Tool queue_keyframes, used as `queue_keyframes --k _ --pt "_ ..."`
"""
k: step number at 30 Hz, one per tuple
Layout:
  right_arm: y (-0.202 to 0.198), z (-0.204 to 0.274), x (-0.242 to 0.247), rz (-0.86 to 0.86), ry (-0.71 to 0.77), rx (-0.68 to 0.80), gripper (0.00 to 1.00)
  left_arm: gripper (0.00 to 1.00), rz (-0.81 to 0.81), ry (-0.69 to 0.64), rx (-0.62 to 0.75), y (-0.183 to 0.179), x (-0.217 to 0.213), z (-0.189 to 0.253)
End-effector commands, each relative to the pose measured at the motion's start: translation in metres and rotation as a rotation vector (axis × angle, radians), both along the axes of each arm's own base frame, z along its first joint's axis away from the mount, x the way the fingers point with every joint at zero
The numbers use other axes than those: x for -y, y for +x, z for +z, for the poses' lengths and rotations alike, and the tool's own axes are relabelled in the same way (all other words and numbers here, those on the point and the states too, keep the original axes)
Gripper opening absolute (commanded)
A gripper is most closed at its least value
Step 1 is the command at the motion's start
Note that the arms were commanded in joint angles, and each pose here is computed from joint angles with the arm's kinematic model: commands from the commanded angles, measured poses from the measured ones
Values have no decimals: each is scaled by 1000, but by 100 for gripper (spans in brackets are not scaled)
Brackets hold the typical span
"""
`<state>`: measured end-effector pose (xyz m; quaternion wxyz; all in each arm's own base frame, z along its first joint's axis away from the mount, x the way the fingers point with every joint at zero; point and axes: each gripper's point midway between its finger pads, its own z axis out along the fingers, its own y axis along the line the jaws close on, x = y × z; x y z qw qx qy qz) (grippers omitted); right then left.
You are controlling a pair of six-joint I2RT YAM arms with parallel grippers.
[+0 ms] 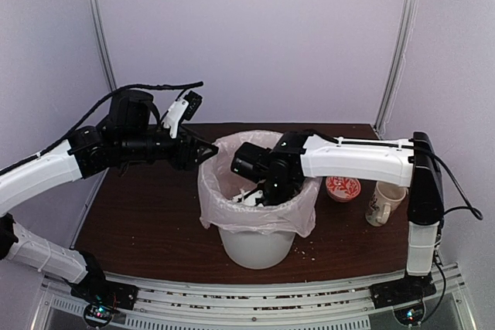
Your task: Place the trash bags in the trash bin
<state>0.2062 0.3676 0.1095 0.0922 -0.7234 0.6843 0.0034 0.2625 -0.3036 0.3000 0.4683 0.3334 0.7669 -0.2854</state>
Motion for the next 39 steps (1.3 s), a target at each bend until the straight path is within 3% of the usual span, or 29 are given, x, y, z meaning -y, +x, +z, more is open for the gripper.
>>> queue_keyframes --k 1,9,34,39 --pt "0 46 -20 14 162 5 0 59 22 64 -15 3 -5 -15" --pt "-4 93 -49 58 339 -19 0 59 41 24 26 6 -6 3" --pt "8 201 -63 80 643 44 0 55 106 -69 185 7 -24 62" --pt "32 246 -44 12 773 92 1 66 201 -57 276 13 -45 85"
